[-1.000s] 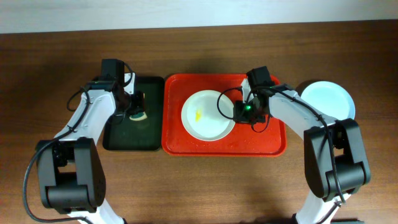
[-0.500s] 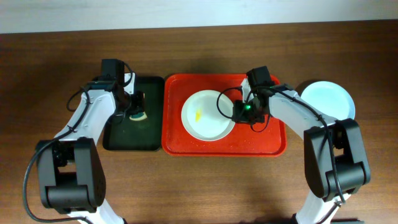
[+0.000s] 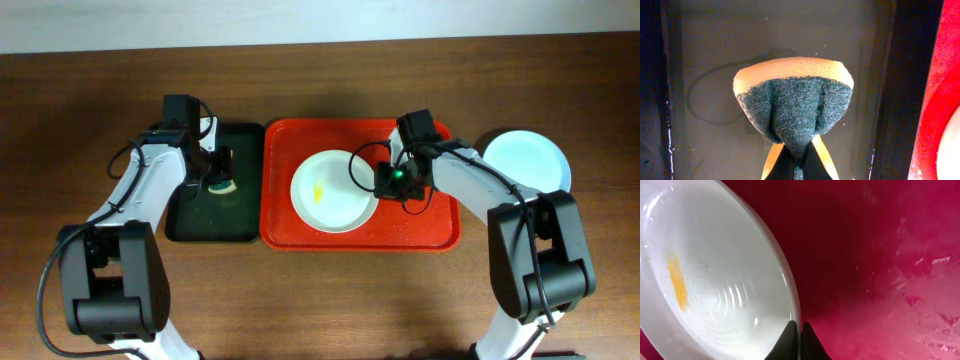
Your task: Clean dirty plates on tray and stack at the side
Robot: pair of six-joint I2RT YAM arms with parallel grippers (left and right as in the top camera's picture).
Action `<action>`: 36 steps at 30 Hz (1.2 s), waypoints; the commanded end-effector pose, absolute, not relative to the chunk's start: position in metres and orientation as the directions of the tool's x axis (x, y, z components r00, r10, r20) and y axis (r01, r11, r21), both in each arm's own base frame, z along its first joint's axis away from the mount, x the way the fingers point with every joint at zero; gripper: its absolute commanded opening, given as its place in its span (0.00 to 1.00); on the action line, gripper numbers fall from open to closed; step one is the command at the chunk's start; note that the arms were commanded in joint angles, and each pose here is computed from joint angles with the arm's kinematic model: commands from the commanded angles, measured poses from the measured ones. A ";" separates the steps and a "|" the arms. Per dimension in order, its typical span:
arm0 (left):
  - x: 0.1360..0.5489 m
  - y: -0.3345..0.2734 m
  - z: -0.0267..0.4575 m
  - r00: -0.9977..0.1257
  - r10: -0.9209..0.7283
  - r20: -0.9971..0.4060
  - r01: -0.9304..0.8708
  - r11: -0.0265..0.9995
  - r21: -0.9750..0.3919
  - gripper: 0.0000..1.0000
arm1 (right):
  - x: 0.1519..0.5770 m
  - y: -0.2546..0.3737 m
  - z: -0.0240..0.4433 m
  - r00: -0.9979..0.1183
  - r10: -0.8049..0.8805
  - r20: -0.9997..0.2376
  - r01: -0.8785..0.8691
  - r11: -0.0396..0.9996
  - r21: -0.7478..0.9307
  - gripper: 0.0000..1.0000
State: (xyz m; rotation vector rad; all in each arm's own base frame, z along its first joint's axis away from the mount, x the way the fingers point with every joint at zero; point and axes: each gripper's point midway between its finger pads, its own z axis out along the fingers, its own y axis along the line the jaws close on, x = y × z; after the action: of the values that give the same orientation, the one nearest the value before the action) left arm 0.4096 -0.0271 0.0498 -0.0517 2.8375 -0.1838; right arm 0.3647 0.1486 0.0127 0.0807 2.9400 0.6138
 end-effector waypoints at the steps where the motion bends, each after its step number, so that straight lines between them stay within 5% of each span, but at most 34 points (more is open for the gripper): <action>1: 0.409 -0.026 0.050 -0.955 -0.040 -0.294 -0.005 0.993 -0.121 0.00 | 0.351 0.148 0.008 -0.995 0.076 -0.068 0.043 0.917 0.396 0.04; 36: 0.389 -0.047 0.064 -0.977 0.085 -0.196 0.100 0.993 -0.067 0.00 | 0.346 0.145 0.006 -0.996 0.077 -0.048 0.053 0.922 0.384 0.04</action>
State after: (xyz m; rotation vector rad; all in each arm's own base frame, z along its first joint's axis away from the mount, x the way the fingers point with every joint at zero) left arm 0.3810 -0.0445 0.0450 0.1091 2.9543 -0.1139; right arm 0.3512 0.1478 0.0107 0.0992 2.9975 0.6234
